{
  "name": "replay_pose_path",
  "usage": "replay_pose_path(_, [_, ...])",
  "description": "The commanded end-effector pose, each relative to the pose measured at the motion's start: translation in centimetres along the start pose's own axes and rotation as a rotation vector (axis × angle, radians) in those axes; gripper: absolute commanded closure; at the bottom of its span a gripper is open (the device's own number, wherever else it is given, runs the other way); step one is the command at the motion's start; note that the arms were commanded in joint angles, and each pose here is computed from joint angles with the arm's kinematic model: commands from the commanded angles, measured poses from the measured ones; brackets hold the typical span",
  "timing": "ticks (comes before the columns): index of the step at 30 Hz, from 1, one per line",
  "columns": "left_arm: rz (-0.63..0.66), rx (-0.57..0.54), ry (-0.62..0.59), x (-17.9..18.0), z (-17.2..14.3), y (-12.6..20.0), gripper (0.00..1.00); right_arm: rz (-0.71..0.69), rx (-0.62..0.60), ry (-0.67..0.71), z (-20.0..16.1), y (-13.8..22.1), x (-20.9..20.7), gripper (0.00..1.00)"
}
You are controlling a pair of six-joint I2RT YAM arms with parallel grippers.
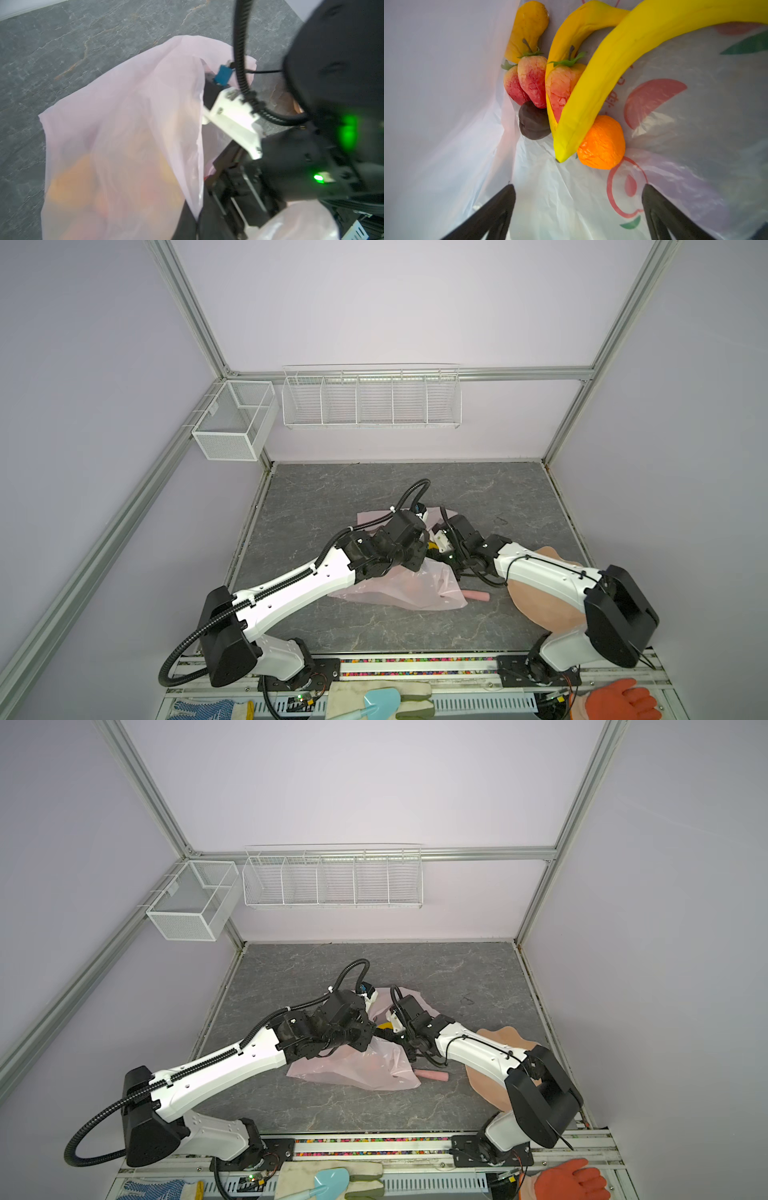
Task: Place the fruits into the plastic bag
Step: Place the fruit in the plastic bag, then pick up the plastic bag from the center of the table.
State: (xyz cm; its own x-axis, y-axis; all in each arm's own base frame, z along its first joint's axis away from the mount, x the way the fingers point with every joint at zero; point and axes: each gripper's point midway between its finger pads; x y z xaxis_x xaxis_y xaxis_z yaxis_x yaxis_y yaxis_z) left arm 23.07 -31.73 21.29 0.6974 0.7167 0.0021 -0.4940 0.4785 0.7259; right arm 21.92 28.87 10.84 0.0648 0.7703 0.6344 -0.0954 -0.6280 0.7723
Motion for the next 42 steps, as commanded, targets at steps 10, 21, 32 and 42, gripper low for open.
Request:
replay_pose_path(10, [-0.013,0.03,0.007,-0.1,-0.9,-0.2,1.0,-0.348,-0.208,0.129,0.6,8.3,-6.4,0.03])
replay_pose_path(21, [-0.127,-0.066,-0.007,-2.0,1.6,1.1,0.71,-0.521,-0.311,0.283,2.3,13.2,-9.1,0.06])
replay_pose_path(32, [-0.223,-0.174,-0.076,-3.6,5.5,4.8,0.35,-0.554,-0.324,0.401,6.2,11.9,-8.9,0.07])
replay_pose_path(42, [-0.329,-0.122,-0.35,-8.1,5.8,6.1,0.25,-0.559,-0.284,0.449,9.1,10.5,-8.9,0.06])
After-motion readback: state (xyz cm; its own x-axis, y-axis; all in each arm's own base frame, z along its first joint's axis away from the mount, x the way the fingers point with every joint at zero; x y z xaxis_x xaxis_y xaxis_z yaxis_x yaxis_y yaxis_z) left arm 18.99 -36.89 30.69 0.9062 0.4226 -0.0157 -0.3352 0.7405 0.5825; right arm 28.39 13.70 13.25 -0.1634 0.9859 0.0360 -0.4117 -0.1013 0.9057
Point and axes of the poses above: each gripper's point midway between its finger pads, its own y axis back along the fingers, its own x axis along the line the jaws close on, z = x × y, and after that the axes turned 11 degrees about -y, right-handed
